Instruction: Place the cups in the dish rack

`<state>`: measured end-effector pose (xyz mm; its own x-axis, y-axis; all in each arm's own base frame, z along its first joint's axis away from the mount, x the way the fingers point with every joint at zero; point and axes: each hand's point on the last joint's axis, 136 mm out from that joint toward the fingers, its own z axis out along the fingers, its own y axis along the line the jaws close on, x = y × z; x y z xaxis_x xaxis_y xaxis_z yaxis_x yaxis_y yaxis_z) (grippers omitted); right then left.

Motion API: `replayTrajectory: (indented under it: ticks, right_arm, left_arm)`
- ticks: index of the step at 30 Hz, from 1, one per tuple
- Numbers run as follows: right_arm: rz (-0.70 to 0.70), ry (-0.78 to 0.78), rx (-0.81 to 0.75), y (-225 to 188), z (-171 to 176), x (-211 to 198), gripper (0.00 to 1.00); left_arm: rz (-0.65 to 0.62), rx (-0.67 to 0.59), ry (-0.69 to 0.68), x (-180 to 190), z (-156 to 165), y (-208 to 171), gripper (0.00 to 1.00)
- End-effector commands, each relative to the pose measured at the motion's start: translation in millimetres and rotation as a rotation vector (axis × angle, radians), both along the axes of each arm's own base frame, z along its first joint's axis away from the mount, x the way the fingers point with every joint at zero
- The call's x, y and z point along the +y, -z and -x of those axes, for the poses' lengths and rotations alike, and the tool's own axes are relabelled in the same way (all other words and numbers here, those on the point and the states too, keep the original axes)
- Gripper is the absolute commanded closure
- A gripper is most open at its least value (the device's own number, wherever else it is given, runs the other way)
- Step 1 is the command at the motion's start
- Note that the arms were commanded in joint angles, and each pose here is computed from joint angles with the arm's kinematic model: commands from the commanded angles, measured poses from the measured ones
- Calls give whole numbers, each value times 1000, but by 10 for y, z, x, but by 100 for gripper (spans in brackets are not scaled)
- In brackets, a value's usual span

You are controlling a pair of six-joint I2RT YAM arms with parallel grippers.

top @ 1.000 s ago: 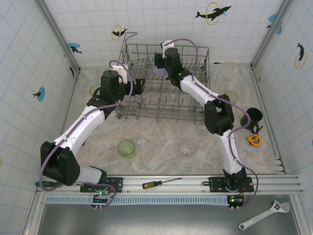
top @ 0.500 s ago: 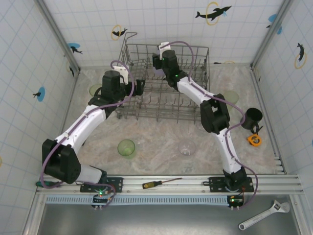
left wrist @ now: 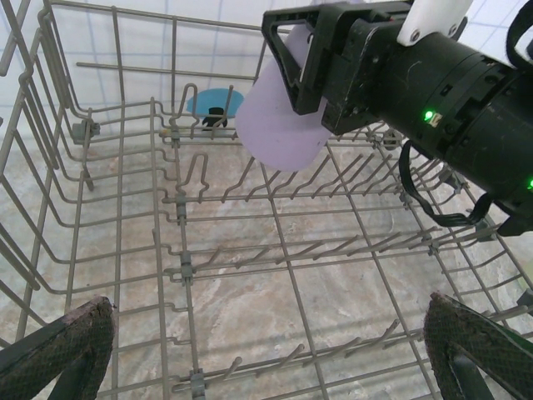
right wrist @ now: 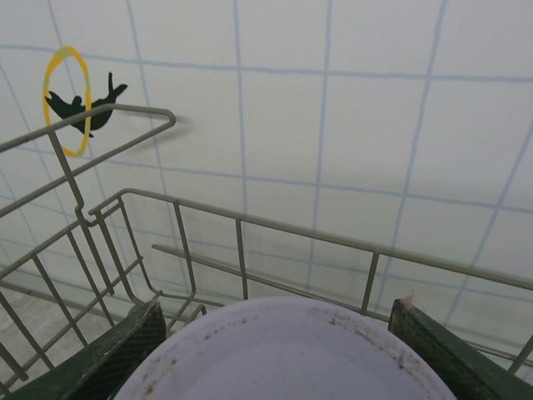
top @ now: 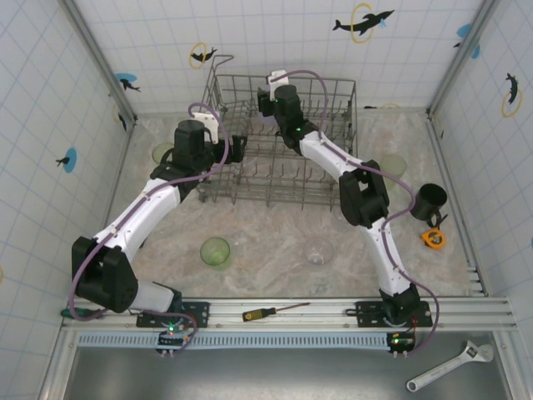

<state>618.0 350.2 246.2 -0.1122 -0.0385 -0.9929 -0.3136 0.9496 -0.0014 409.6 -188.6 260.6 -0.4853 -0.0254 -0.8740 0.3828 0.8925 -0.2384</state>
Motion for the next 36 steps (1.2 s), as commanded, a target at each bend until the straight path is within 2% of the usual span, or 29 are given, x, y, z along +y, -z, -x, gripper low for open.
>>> replayTrajectory:
  ticks: [1, 10, 19, 22, 32, 36]
  right_arm:
    - [5, 22, -34, -17, -50, 44, 52]
    - [22, 5, 27, 313, -63, 101, 51]
    - [9, -4, 76, 607, -65, 172, 43]
    - [-1, -14, 82, 590, -49, 195, 38]
    - [-8, -1, 66, 464, -20, 198, 5]
    - [-21, -10, 44, 269, 22, 217, 0]
  left_arm:
    - [-9, -2, 7, 7, 3, -42, 3]
    - [-6, -5, 9, 4, 9, -58, 2]
    - [-4, 0, -16, 35, -10, -45, 3]
    - [-3, -4, -15, 37, -2, -64, 3]
    - [2, 5, -19, 36, -11, -34, 3]
    - [5, 16, -22, 30, -22, 2, 2]
